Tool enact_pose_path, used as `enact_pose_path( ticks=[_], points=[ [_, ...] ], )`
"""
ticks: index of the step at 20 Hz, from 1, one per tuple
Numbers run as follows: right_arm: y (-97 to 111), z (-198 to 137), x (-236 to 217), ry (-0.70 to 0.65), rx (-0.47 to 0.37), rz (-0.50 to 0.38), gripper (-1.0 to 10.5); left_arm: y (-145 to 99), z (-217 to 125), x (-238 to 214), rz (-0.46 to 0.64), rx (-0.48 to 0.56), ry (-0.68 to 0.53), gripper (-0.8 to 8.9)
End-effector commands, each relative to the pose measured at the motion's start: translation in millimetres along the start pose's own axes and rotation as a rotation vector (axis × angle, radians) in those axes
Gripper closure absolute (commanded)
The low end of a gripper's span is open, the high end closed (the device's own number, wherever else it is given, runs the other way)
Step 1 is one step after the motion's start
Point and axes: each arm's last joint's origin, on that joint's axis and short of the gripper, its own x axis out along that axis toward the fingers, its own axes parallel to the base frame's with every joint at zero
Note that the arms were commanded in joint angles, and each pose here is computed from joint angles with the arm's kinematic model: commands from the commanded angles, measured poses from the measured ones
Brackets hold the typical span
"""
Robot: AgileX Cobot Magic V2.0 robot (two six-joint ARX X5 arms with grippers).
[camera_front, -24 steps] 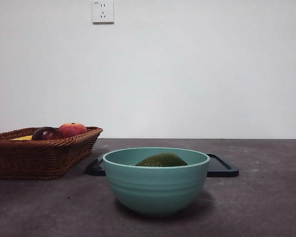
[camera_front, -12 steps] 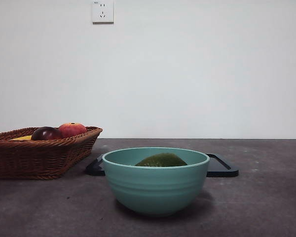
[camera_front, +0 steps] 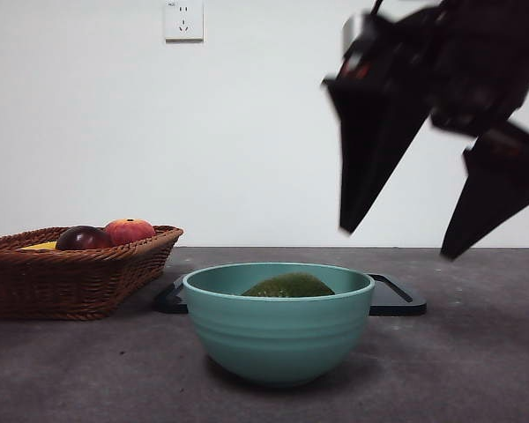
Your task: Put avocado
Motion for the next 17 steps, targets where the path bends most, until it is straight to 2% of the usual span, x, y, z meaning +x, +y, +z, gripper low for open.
enact_pose_path(
  ticks=[1, 3, 6, 9, 10, 15, 17],
  points=[
    [3, 10, 16, 0.035, 0.018, -0.012, 3.2, -1, 2, -1, -0.008, 0.008, -0.016, 2.52],
    [2, 15, 28, 0.044, 0.043, -0.017, 3.4, -1, 2, -1, -0.008, 0.008, -0.016, 2.52],
    [0, 18, 40, 0.046, 0.056, -0.036, 4.5, -1, 2, -1, -0.008, 0.008, -0.016, 2.52],
    [2, 21, 44, 0.024, 0.06, -0.026, 7.2, -1, 2, -1, -0.008, 0.008, -0.016, 2.52],
    [2, 22, 45, 0.018, 0.061, -0.025, 7.7, -1, 2, -1, -0.008, 0.008, -0.016, 2.52],
    [1, 24, 55, 0.033, 0.098, -0.013, 7.9, -1, 2, -1, -0.009, 0.008, -0.018, 2.52],
    [2, 24, 58, 0.038, 0.096, -0.006, 9.3, -1, 2, -1, -0.009, 0.008, -0.018, 2.52]
  ],
)
